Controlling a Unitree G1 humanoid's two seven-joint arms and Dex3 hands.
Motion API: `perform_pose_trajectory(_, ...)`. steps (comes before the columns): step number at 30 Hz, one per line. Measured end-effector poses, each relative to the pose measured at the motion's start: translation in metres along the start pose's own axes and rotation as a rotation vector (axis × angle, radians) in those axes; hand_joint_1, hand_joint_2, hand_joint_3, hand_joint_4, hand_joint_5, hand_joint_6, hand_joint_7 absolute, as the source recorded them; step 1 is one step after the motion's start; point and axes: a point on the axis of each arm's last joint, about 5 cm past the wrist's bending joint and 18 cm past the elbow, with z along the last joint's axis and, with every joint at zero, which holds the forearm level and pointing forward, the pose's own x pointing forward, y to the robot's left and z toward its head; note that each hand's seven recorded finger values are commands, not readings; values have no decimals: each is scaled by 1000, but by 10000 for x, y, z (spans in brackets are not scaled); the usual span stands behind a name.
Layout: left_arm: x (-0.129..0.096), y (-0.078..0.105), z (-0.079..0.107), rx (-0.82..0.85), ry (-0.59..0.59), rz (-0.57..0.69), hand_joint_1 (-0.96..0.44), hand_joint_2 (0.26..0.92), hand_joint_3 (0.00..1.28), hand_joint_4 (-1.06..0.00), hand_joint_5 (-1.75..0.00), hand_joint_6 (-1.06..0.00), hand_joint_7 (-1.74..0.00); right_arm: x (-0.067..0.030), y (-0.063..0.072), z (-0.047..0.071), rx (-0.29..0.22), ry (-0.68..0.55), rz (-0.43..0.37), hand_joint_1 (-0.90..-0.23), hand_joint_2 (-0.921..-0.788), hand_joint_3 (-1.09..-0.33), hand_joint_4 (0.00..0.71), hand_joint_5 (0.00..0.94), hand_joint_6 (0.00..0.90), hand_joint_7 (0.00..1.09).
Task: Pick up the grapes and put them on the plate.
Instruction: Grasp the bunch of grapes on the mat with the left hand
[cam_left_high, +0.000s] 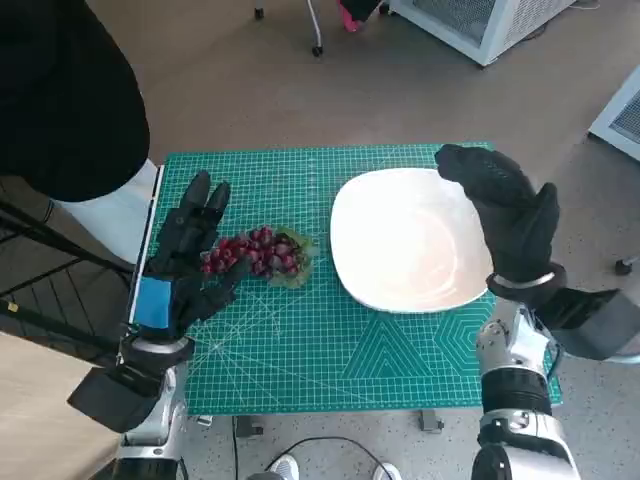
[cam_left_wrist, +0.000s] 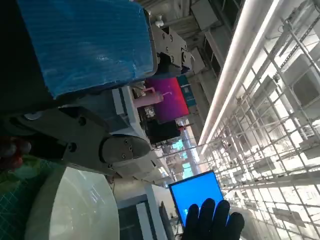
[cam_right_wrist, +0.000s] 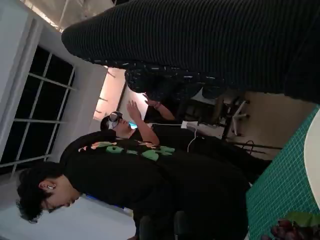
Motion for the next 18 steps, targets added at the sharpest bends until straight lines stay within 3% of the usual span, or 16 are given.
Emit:
perform_pose_trajectory(13,3,2,1,4,0,-6,-203,921,292,-343,-3,-319,-58,-1,-15,10,-8,0,3,-594,-921,-583,328,0,419,0)
perform_pose_trajectory(18,25,21,16,107,25,-18,-253,921,219,-339,-1,-319,-52,0,-14,10,-9,0,4,-596,-921,-583,327,0,419,0)
